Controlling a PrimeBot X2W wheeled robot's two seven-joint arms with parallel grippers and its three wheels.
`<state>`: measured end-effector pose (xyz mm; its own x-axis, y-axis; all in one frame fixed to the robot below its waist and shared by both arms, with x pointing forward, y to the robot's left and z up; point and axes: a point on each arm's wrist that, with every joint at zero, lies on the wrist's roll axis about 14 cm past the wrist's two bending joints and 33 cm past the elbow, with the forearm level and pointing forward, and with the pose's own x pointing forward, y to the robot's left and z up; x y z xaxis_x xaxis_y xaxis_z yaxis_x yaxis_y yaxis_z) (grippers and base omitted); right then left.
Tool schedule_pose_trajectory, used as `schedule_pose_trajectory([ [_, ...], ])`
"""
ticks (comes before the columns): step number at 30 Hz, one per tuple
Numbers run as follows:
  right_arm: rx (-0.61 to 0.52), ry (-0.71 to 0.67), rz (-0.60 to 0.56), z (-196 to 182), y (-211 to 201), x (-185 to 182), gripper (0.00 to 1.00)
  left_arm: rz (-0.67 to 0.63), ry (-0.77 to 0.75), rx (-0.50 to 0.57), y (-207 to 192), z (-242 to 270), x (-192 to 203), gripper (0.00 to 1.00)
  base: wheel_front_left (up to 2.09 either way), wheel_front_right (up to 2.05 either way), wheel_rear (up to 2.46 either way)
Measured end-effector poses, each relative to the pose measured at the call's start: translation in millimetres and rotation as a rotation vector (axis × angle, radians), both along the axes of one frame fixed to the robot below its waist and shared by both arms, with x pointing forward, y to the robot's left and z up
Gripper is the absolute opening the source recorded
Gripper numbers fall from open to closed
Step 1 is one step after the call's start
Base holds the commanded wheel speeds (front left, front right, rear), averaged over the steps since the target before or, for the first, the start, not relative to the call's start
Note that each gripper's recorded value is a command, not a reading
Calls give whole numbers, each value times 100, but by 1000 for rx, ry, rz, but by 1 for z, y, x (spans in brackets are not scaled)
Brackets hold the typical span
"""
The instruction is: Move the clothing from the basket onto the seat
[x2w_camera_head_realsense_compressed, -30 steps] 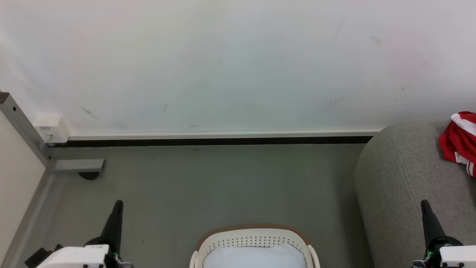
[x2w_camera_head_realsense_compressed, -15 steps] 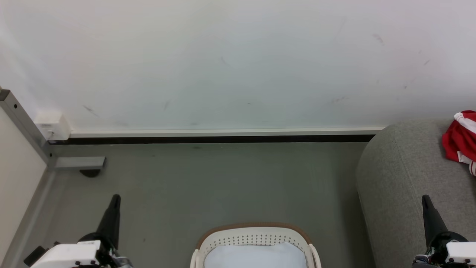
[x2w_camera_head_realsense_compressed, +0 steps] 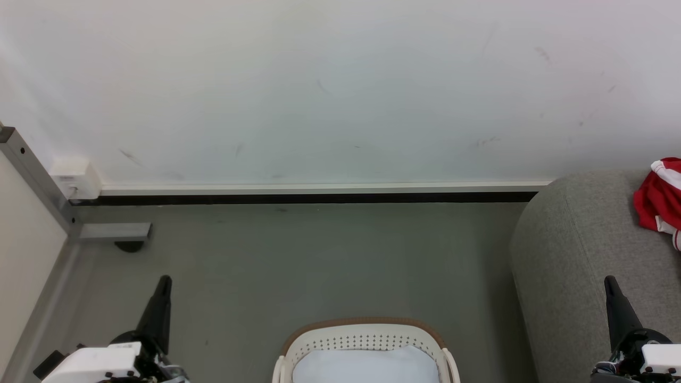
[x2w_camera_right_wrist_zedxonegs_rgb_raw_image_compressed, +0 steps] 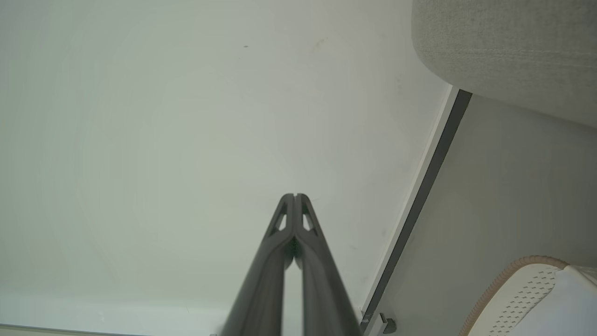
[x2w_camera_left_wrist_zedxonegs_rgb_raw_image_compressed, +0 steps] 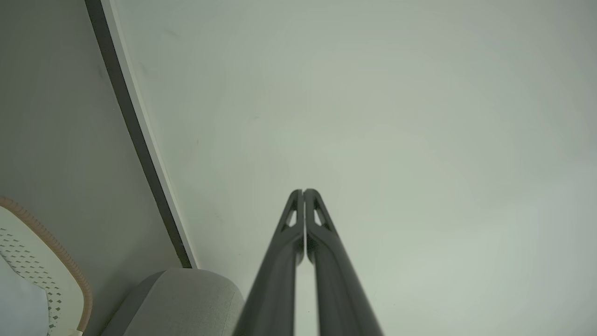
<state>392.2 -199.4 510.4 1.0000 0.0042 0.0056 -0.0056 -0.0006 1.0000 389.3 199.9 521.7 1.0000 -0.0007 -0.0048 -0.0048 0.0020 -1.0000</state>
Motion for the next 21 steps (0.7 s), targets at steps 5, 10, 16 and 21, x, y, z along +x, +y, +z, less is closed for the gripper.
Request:
schedule_pose_trajectory([
  [5, 1, 0, -1, 0, 0, 0, 0, 0, 0, 0, 0, 0, 0, 0, 0, 0, 0],
  [10, -1, 0, 0, 0, 0, 0, 0, 0, 0, 0, 0, 0, 0, 0, 0, 0, 0],
  [16, 4, -1, -1, 0, -1, 0, 0, 0, 0, 0, 0, 0, 0, 0, 0, 0, 0],
  [21, 2, -1, 0, 1, 0, 0, 0, 0, 0, 0, 0, 0, 0, 0, 0, 0, 0],
])
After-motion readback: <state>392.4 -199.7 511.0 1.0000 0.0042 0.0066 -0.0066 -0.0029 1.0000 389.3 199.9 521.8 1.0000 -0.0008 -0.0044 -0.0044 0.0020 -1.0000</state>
